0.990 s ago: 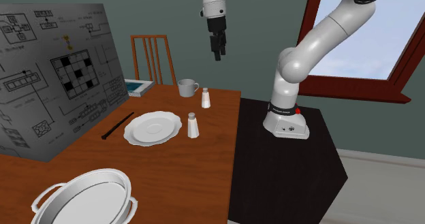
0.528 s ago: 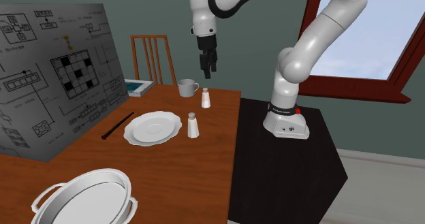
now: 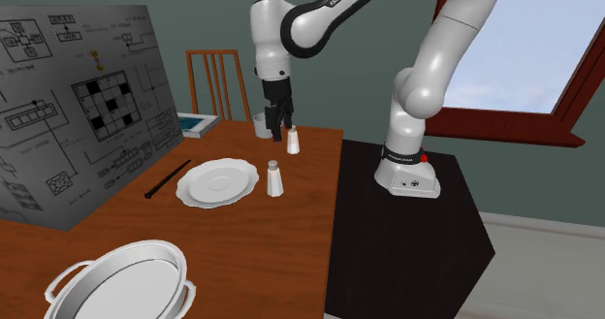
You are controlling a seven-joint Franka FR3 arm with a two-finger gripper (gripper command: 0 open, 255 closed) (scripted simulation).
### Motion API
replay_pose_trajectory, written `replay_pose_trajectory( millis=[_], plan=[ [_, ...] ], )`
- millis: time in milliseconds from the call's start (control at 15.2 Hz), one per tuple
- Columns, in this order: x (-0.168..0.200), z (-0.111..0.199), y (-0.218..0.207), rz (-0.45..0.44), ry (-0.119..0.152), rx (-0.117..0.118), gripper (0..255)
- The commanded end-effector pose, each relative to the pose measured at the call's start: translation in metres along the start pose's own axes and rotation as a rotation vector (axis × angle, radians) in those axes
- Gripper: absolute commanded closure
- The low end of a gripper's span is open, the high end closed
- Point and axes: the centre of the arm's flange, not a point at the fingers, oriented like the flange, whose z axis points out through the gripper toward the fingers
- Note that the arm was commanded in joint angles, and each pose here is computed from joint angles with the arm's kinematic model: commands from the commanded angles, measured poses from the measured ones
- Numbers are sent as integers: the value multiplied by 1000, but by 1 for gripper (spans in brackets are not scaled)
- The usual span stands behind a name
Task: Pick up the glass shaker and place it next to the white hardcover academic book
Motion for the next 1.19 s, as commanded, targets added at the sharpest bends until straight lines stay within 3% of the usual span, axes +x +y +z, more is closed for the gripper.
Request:
replay_pose_trajectory(
  millis=[0,264,726,1122],
  plan=[
    [9,15,-20,-2,6,12,0],
    [25,41,-50,-6,13,29,0],
    [25,81,-51,-6,13,29,0],
    [25,81,-51,-6,13,29,0]
  ],
)
